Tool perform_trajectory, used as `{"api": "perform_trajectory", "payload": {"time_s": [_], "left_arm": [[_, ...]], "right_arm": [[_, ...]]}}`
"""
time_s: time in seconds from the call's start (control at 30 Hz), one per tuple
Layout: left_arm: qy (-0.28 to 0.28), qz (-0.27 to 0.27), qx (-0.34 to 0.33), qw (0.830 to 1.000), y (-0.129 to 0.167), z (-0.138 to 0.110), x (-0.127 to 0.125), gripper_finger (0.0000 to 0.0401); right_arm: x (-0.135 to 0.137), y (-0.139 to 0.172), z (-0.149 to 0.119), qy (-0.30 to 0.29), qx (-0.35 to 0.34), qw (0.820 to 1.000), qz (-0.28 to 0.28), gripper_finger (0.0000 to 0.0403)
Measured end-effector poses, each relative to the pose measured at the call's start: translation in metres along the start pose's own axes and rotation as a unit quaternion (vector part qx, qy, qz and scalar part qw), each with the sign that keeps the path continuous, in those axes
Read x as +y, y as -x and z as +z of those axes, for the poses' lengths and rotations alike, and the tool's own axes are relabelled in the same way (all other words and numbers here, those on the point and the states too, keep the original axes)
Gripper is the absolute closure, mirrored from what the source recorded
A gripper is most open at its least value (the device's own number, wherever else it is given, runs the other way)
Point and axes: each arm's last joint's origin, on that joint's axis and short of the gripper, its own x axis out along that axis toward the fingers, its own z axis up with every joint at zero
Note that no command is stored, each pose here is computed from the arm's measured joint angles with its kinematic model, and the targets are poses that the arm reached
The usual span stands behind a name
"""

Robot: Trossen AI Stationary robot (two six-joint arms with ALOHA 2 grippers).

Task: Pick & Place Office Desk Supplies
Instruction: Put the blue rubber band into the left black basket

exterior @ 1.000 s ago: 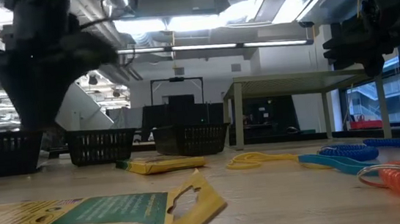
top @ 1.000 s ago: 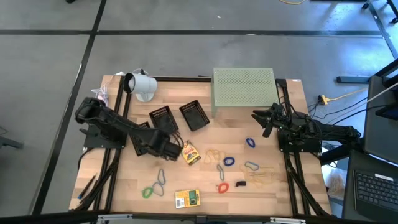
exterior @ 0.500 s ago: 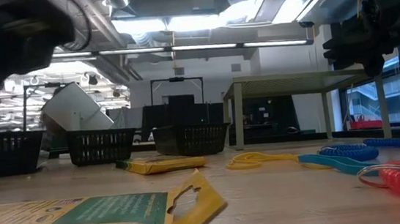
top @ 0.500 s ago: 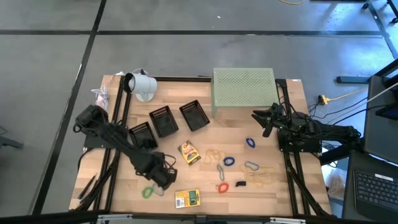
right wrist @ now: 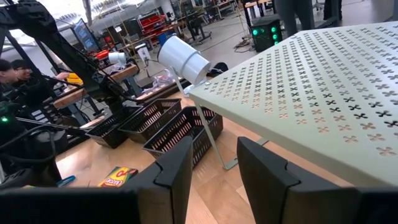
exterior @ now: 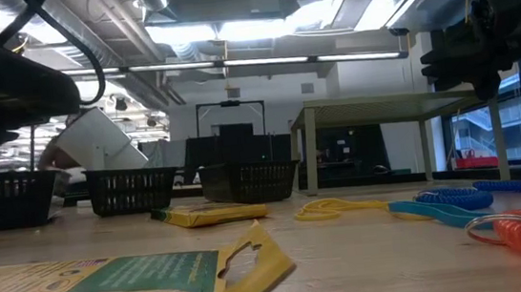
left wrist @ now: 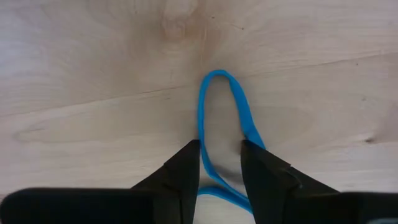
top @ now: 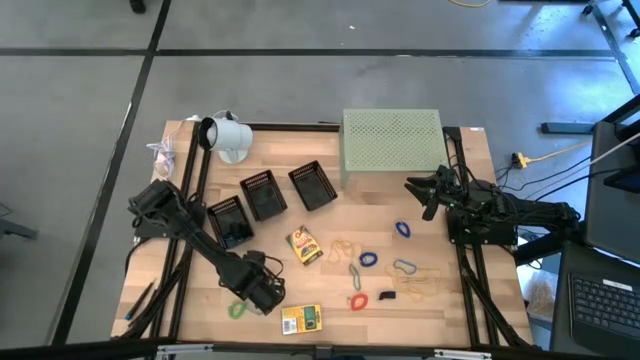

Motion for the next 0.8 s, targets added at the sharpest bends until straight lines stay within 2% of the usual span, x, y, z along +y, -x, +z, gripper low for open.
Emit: {"api": "perform_trajectory", "payload": {"time_s": [0.3, 0.43, 0.57, 0.67, 0.8], "left_arm": [[0.003, 0.009, -0.005, 1.000, -0.001, 0.001, 0.002, 0.0394], [0.006, 0.003, -0.014, 1.000, -0.001, 0.003, 0.000, 0.0398], [-0.033, -0.025, -0.036, 0.999, 0.007, 0.004, -0.007, 0.0398], [-0.050, -0.070, -0.112, 0.990, 0.014, 0.012, -0.020, 0.0399], [-0.097, -0.139, -0.210, 0.963, 0.031, 0.012, -0.034, 0.0399]], "right_arm": [[0.000, 0.000, 0.000, -0.001, 0.000, 1.000, 0.001, 0.0272], [0.000, 0.000, 0.000, -0.001, 0.000, 1.000, 0.001, 0.0272], [0.000, 0.000, 0.000, -0.001, 0.000, 1.000, 0.001, 0.0272], [0.000, 0.000, 0.000, -0.001, 0.000, 1.000, 0.000, 0.0272], [0.000, 0.000, 0.000, -0.001, 0.000, 1.000, 0.000, 0.0272]]}}
